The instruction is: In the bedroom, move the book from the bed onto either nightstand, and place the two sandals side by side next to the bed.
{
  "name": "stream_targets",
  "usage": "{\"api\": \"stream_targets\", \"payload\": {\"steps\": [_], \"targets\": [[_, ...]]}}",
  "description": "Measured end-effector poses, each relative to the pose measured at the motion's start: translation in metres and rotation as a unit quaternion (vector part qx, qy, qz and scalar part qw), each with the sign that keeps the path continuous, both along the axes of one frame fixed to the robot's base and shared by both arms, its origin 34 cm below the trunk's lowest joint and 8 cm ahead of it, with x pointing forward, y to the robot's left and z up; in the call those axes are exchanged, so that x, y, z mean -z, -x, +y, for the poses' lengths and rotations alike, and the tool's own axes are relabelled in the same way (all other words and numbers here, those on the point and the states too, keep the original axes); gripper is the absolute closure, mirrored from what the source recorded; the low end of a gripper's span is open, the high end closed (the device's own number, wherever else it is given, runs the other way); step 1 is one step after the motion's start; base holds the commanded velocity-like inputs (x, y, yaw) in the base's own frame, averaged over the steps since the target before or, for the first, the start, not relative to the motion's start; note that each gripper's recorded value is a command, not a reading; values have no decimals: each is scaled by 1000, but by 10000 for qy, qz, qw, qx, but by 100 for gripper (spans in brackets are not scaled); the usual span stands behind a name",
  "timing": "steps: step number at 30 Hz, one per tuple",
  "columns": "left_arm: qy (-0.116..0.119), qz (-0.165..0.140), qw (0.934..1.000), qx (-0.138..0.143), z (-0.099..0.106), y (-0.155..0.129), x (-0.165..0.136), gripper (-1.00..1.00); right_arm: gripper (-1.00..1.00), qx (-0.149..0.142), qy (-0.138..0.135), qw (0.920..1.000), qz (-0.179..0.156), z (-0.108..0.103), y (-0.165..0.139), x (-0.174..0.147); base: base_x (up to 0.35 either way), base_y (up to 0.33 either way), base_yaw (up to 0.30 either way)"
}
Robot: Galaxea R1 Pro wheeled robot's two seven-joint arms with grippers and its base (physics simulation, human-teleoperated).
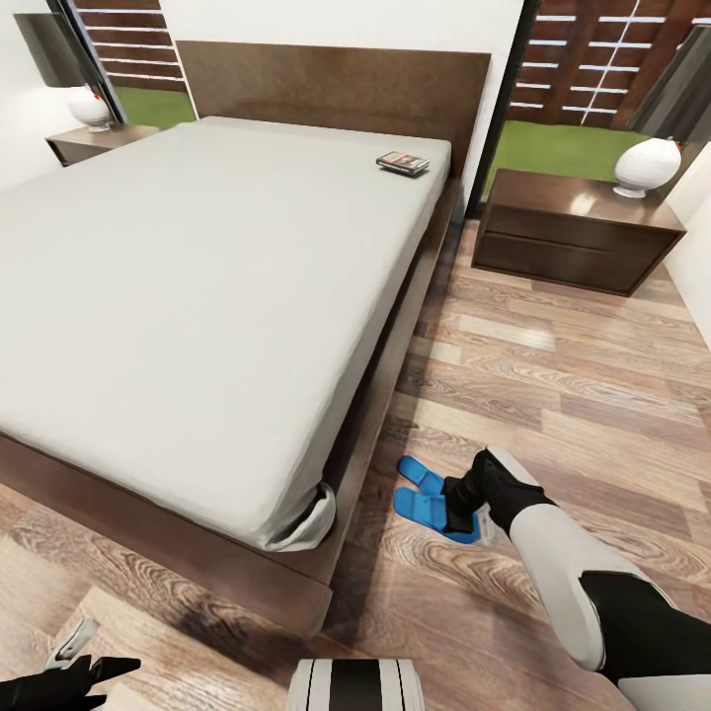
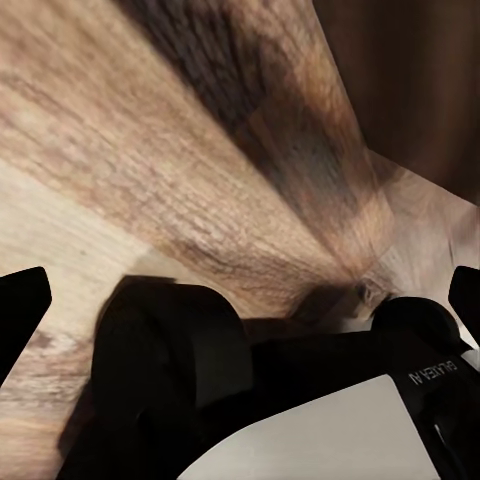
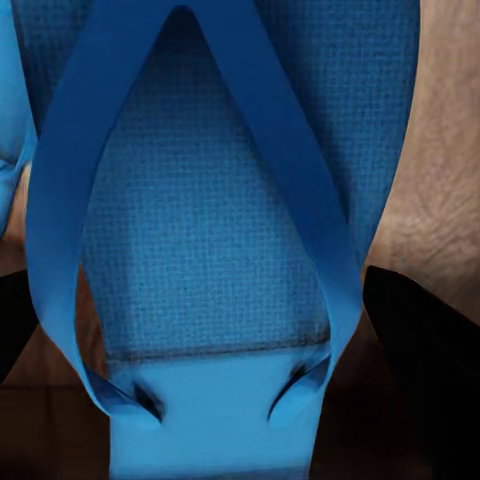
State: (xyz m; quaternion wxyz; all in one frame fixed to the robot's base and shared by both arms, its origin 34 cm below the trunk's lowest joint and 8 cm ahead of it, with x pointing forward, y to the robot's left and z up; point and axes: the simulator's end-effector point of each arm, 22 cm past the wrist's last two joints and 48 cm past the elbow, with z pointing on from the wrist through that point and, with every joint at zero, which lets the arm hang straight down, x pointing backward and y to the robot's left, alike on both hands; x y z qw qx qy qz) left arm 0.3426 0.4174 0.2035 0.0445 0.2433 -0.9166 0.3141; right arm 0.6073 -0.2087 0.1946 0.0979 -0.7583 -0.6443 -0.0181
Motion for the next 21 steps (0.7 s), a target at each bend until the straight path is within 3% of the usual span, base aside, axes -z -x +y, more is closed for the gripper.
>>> {"api": "stream_targets", "payload": {"steps": [9, 21], "targets": [[6, 1, 10000, 2, 0, 0, 0, -100, 100, 396, -445, 9982, -114, 17, -21, -14, 0, 0, 0], [12, 2, 10000, -6, -1, 0, 0, -100, 100, 506, -517, 9973, -102, 16, -29, -20, 0, 0, 0]]}}
